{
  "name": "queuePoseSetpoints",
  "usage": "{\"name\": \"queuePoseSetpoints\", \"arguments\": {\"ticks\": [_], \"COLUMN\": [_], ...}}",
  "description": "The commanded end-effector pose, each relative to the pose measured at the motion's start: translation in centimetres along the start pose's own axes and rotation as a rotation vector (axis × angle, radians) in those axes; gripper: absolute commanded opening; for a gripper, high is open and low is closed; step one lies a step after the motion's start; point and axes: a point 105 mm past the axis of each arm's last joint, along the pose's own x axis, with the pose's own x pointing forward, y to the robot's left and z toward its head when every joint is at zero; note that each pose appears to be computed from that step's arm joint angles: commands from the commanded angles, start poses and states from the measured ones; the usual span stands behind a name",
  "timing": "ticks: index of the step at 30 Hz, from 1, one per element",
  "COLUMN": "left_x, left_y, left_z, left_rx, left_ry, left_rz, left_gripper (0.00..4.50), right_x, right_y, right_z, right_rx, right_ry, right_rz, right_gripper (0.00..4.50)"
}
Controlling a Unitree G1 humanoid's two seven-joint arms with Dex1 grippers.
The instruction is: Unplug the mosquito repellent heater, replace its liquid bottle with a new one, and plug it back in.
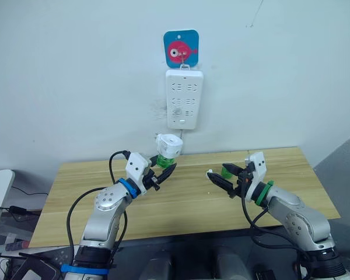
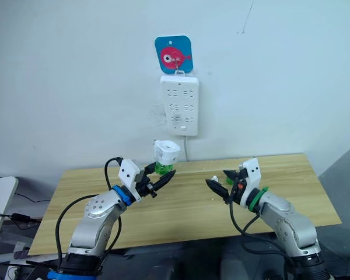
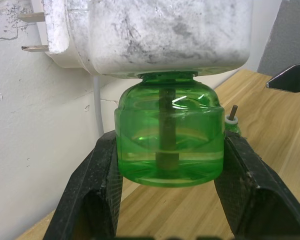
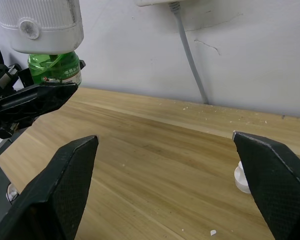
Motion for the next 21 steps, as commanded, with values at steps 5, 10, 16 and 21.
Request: {"name": "queuePoseSetpoints", "arguments": {"ticks": [5,10,16,21], "left_x": [0.31,0.27,0.18,0.18], "left_y": [-0.23,-0.26,-0.28,-0.34], "left_z": [1.77,1.74,1.74,1.72], "left_rx": [0.031,0.031,0.030,0.029], "left_ry": [-0.063,-0.062,-0.062,-0.062], "left_rz": [-0.012,-0.012,-0.013,-0.014], "left_gripper": [2.21,2.21,2.21,2.21], "right_x": [-0.20,-0.22,-0.23,-0.26], "right_y": [0.71,0.80,0.94,1.03], "right_z": [1.83,1.79,1.79,1.81], "right_rx": [-0.040,-0.036,-0.035,-0.033], "right_ry": [-0.061,-0.061,-0.062,-0.063], "right_rz": [0.026,0.031,0.034,0.034], "right_gripper": [4.50,4.50,4.50,4.50]}}
